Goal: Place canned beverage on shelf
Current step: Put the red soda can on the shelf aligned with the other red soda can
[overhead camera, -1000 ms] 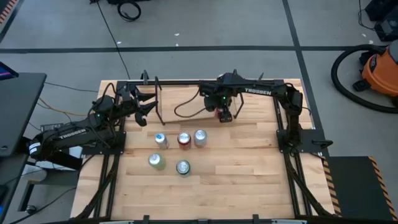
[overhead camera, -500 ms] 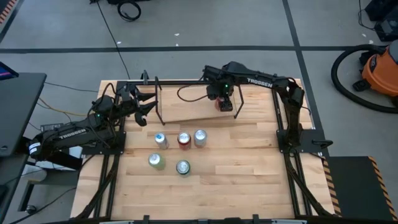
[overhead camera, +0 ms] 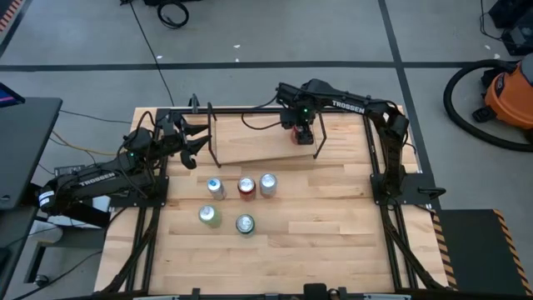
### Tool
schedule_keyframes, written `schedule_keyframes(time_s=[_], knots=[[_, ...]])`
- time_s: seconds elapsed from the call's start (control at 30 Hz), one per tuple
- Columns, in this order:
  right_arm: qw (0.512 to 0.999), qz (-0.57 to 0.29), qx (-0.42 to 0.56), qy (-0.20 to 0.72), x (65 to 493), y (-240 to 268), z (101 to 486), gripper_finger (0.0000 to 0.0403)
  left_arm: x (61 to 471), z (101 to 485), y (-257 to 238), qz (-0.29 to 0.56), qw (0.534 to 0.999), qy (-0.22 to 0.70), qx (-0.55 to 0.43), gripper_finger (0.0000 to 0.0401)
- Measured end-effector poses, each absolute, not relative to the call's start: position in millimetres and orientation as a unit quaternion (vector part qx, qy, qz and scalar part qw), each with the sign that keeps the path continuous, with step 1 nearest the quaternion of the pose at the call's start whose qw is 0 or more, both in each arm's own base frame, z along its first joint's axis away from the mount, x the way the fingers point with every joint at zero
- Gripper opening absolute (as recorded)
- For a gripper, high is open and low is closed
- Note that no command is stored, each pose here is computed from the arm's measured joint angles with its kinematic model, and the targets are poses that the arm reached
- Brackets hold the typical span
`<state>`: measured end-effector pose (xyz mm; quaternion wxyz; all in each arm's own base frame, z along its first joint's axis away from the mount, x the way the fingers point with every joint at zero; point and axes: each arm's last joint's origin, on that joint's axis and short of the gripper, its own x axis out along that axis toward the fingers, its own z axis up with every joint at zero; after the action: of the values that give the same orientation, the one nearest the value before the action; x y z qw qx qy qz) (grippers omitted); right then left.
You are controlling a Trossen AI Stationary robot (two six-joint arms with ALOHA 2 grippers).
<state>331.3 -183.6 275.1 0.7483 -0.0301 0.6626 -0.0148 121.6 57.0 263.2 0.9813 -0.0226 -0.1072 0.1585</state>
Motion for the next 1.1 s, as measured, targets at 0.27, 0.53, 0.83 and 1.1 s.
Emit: schedule_keyframes(time_s=[0.27, 0.53, 0.83, 1.1], knots=[[0.754, -0.001, -0.019, 0.657, 331, -183, 275, 0.0325, 122, 263, 57, 0.159, 0.981, -0.107, -0.023, 0.0192], [0.751, 0.004, -0.016, 0.66, 330, -182, 275, 0.0325, 122, 263, 57, 0.159, 0.981, -0.107, -0.023, 0.0192], [0.744, 0.011, -0.011, 0.668, 328, -181, 274, 0.0325, 122, 263, 57, 0.159, 0.981, -0.107, -0.023, 0.0192], [0.734, 0.02, -0.005, 0.679, 324, -179, 263, 0.0325, 122, 263, 57, 0.159, 0.981, -0.107, -0.023, 0.0192]])
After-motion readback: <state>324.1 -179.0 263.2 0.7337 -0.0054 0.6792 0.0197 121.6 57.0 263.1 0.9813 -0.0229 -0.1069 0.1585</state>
